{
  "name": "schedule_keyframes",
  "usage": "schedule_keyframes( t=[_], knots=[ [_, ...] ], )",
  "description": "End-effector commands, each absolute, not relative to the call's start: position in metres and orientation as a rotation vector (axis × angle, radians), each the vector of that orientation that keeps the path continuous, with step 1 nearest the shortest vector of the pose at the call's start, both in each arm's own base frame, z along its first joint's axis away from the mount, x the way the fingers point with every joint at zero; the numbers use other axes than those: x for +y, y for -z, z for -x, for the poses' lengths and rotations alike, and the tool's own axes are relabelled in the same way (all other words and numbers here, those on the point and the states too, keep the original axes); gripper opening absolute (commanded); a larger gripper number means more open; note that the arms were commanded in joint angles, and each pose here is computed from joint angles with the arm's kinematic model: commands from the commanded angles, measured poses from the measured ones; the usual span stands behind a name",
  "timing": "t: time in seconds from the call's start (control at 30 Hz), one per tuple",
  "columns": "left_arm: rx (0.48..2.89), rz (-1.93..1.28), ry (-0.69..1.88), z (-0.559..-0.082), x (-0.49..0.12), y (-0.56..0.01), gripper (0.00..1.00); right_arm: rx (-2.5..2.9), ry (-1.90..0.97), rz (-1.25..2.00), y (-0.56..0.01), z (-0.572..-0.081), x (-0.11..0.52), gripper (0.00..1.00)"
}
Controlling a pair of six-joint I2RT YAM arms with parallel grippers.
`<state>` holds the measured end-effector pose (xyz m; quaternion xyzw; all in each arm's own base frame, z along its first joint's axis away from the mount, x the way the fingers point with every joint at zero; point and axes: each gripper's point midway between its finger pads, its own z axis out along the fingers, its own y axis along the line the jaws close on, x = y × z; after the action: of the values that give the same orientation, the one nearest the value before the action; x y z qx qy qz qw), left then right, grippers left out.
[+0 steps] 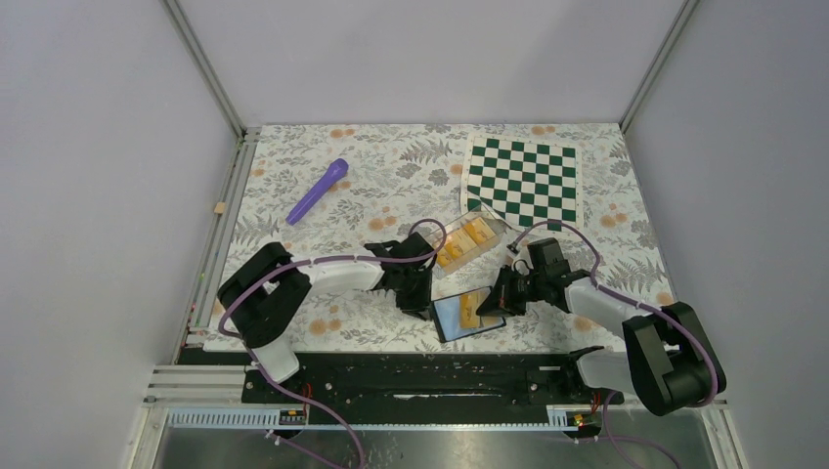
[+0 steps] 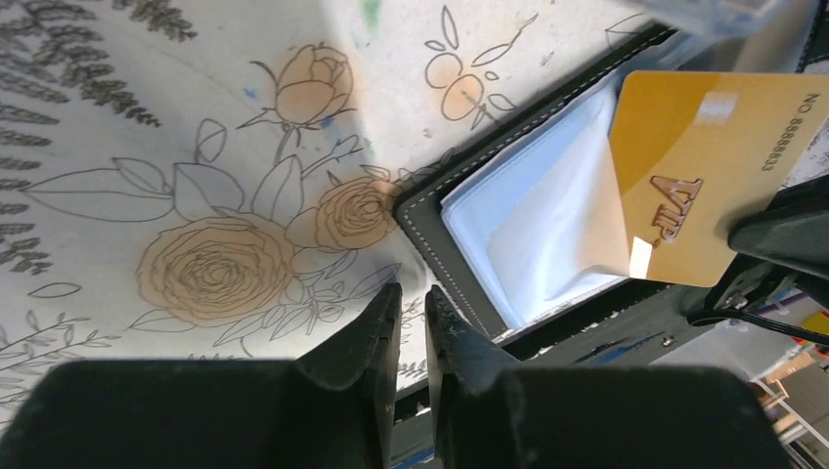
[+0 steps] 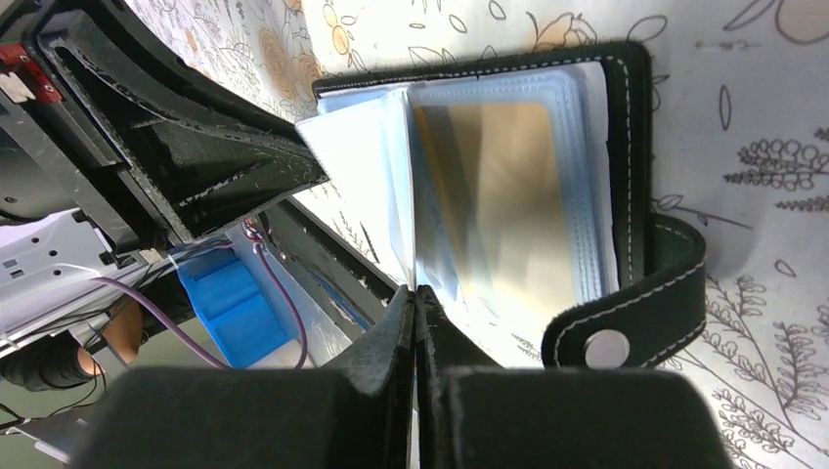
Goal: Put the credit cards into the card holder
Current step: Insert the credit card into the card holder.
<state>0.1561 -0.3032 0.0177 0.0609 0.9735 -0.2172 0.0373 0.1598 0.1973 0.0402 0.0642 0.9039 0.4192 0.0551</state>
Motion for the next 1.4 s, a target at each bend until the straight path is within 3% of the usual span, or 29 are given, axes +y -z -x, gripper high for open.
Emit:
schedule_keyframes(
  t=[0.0,0.67,0.97,1.27,1.37],
  knots=[
    [2.967,-0.208,0.704,-0.163,-0.315,-0.015,0.15,2.771,-1.266,-0.156,-0.049,-0.154,0.196,0.0],
    [2.983,-0.229,0.591,-0.175,-0.315,-0.008,0.13,2.788,-1.451,-0.097,-0.059,-0.149,0.21,0.0],
    [2.992,-0.24,0.546,-0.174,-0.309,-0.005,0.12,2.938,-1.262,-0.145,-0.036,-0.146,0.195,0.0],
    [2.994,-0.251,0.524,-0.176,-0.309,-0.003,0.11,2.952,-1.26,-0.086,-0.035,-0.155,0.198,0.0],
    [2.995,-0.253,0.519,-0.176,-0.308,-0.003,0.11,2.916,-1.289,-0.08,-0.039,-0.158,0.201,0.07]
  ],
)
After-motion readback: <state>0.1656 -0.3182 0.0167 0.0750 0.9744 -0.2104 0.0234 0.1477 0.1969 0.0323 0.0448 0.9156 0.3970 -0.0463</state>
